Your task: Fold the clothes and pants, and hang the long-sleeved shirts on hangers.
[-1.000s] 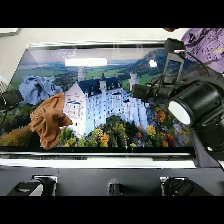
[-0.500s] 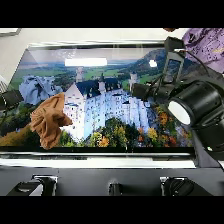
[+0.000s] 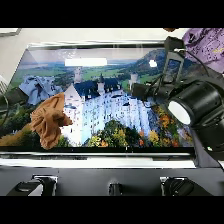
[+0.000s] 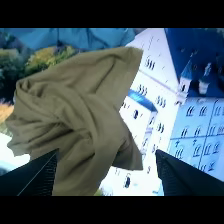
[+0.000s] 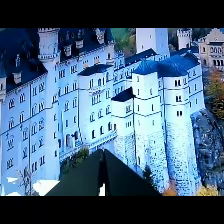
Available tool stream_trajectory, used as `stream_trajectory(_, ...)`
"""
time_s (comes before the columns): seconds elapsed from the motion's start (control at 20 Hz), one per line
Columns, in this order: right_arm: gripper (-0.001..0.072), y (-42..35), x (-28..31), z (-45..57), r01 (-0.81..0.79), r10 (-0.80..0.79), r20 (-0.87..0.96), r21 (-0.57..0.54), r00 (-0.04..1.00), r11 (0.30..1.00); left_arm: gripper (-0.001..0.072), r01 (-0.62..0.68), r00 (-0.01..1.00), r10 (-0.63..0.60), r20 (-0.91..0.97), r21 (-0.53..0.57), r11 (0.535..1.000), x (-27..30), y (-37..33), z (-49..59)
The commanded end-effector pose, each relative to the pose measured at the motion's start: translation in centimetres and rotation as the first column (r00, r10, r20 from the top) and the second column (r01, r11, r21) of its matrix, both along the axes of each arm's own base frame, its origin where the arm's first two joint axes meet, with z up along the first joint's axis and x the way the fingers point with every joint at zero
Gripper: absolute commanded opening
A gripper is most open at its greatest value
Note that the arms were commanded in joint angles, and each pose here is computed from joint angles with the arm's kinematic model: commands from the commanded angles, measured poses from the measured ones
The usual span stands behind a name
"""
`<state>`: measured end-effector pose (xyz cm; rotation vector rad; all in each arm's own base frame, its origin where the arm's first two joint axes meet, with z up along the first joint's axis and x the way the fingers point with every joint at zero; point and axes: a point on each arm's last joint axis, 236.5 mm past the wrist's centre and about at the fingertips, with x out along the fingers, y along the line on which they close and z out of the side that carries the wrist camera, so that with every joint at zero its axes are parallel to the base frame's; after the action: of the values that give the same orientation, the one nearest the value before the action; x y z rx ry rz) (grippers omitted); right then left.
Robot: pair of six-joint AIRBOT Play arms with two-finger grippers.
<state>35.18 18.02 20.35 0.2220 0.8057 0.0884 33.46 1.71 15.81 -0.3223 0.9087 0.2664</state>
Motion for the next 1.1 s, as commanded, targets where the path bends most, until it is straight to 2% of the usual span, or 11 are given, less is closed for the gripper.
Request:
stream_trajectory(0.0,0.0049,0.2,-0.2,-0.1,-0.005,0.005,-0.008,0.007,1.0,1.0,0.072,-0.04,0.979,0.037,-0.201,-0.011,0.999,-1.0,0.1,-5.5)
stream_trajectory(0.35,0.0049,0.2,-0.2,-0.2,-0.003,0.003,-0.01,0.005,1.0,1.0,0.072,-0.031,0.91,0.024,-0.413,-0.012,0.999,2.0,-0.3,-18.3)
stream_trajectory(0.55,0.0049,0.2,-0.1,0.0,-0.005,0.005,-0.002,0.006,1.0,1.0,0.0703,-0.082,0.872,0.059,-0.486,-0.025,0.996,2.0,-0.6,-21.8)
stream_trajectory(0.6,0.0049,0.1,0.0,0.0,-0.003,0.003,0.0,0.003,1.0,1.0,0.0409,-0.077,0.872,0.049,-0.487,-0.037,0.996,2.1,-0.9,-21.9)
stream_trajectory(0.65,0.0049,0.1,0.0,0.0,-0.002,0.002,0.001,0.001,1.0,1.0,0.0032,-0.047,0.876,0.01,-0.481,-0.064,0.997,2.2,-1.6,-21.6)
stream_trajectory(0.8,0.0049,0.0,0.0,0.0,0.001,-0.001,0.002,0.003,1.0,1.0,0.0014,0.023,0.9,-0.107,-0.422,-0.199,0.98,3.4,-5.5,-18.7)
stream_trajectory(0.85,0.005,-0.1,-0.1,0.0,-0.001,0.001,-0.001,-0.003,1.0,1.0,0.0014,0.081,0.916,-0.189,-0.353,-0.301,0.95,4.3,-8.6,-16.8)
stream_trajectory(0.9,0.005,-0.4,-0.3,0.0,0.001,-0.001,-0.004,-0.017,1.0,1.0,0.0014,0.16,0.922,-0.283,-0.264,-0.404,0.901,5.1,-12.1,-14.5)
stream_trajectory(0.95,0.0051,-1.1,-0.5,0.0,0.013,-0.014,-0.01,-0.036,1.0,0.999,0.0014,0.238,0.921,-0.36,-0.153,-0.51,0.826,6.0,-16.1,-11.6)
stream_trajectory(1.05,0.0052,-2.8,-1.0,-0.2,0.048,-0.05,-0.025,-0.091,0.998,0.995,0.0014,0.353,0.906,-0.42,0.05,-0.638,0.684,7.3,-22.6,-6.3)
